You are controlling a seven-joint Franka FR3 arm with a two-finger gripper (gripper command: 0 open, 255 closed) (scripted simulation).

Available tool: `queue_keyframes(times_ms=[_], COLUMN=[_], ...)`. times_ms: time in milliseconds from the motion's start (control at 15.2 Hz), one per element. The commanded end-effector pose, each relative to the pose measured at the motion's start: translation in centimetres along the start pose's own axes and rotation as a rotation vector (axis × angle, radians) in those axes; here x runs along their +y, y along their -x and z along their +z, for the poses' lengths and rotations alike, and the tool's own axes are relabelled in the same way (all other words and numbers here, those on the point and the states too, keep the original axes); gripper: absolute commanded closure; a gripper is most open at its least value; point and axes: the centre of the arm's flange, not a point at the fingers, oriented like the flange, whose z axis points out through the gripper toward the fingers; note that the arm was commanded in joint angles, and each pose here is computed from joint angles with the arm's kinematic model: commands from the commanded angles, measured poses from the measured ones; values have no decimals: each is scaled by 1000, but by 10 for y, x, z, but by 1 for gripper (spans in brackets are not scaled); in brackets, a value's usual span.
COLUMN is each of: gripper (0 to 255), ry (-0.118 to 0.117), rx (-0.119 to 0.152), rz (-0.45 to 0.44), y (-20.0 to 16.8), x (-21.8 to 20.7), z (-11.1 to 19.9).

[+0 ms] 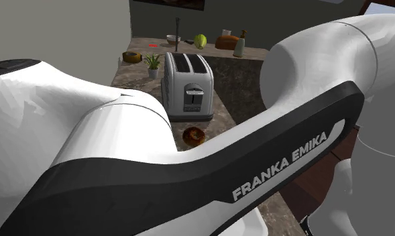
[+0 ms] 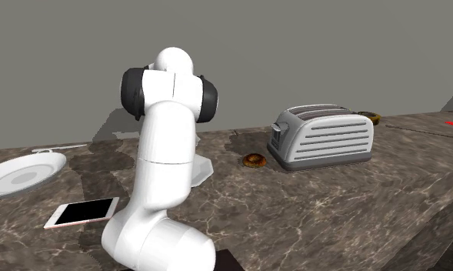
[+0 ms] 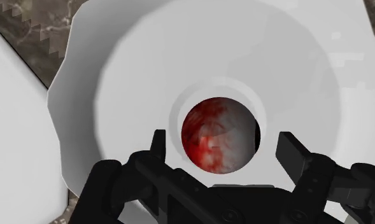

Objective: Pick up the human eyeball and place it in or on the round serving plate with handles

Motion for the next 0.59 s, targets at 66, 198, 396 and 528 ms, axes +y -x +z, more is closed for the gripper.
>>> queue_keyframes(times_ms=[66,198,396,528], gripper=[0,0,0,0], ry=[0,0,0,0], rx=[0,0,0,0], rz=[0,0,0,0], y=[0,0,0,0], x=[0,0,0,0], z=[0,-13,-50,-50])
